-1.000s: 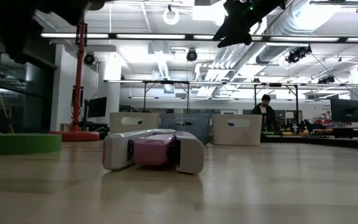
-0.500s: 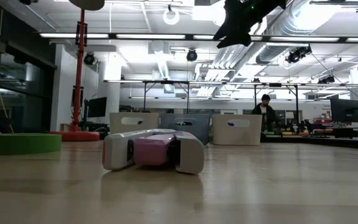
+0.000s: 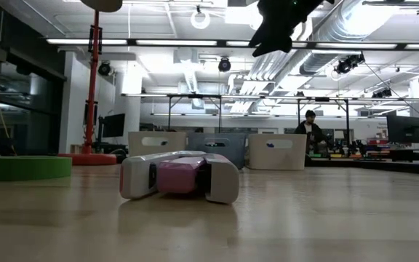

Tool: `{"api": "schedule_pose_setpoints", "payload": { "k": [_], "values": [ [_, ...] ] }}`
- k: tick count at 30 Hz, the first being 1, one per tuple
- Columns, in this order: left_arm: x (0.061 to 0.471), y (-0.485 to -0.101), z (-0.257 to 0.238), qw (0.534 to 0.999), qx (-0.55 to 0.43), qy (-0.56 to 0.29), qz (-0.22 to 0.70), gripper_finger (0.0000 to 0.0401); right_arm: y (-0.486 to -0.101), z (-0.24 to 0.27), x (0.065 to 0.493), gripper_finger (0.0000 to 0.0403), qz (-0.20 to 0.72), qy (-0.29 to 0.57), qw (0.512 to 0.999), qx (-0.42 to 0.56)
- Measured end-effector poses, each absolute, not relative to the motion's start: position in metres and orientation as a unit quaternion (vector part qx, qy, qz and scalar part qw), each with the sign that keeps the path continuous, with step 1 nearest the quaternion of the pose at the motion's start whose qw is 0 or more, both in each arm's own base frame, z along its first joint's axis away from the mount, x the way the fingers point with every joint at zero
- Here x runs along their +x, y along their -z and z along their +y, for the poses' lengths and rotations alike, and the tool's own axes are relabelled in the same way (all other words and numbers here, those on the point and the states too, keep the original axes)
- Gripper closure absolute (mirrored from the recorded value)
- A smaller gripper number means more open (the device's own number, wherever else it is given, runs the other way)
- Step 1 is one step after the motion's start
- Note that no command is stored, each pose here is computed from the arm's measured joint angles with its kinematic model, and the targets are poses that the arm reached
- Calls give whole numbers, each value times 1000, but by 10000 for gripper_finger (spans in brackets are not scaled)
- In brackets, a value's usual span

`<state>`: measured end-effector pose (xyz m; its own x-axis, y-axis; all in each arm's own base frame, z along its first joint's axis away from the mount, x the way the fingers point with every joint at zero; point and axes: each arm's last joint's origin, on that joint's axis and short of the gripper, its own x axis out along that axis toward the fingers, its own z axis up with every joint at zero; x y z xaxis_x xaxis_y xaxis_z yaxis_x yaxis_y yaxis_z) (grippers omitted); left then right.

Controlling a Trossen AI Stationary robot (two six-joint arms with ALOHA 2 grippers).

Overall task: Pick and place Stapler, Stapler remover, tape
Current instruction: Put the pink tape into the left white bin

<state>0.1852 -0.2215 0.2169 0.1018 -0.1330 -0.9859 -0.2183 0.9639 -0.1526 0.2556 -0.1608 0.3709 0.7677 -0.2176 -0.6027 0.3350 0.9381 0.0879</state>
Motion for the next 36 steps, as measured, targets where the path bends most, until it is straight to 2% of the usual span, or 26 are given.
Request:
{"api": "schedule_pose_setpoints", "payload": {
  "k": [14, 28, 32, 36],
  "values": [
    [196, -175, -231, 720, -68, -71, 687, 176, -370, -141, 267, 178, 317, 141, 935, 72],
    [188, -143, -224, 713, -104, -55, 691, 177, -371, -141, 268, 178, 318, 136, 937, 56],
    [188, -141, -224, 713, -109, -54, 690, 203, -371, -141, 268, 178, 319, 133, 937, 48],
    [188, -141, -224, 710, -113, -53, 693, 257, -371, -141, 268, 178, 320, 132, 937, 43]
  ]
}}
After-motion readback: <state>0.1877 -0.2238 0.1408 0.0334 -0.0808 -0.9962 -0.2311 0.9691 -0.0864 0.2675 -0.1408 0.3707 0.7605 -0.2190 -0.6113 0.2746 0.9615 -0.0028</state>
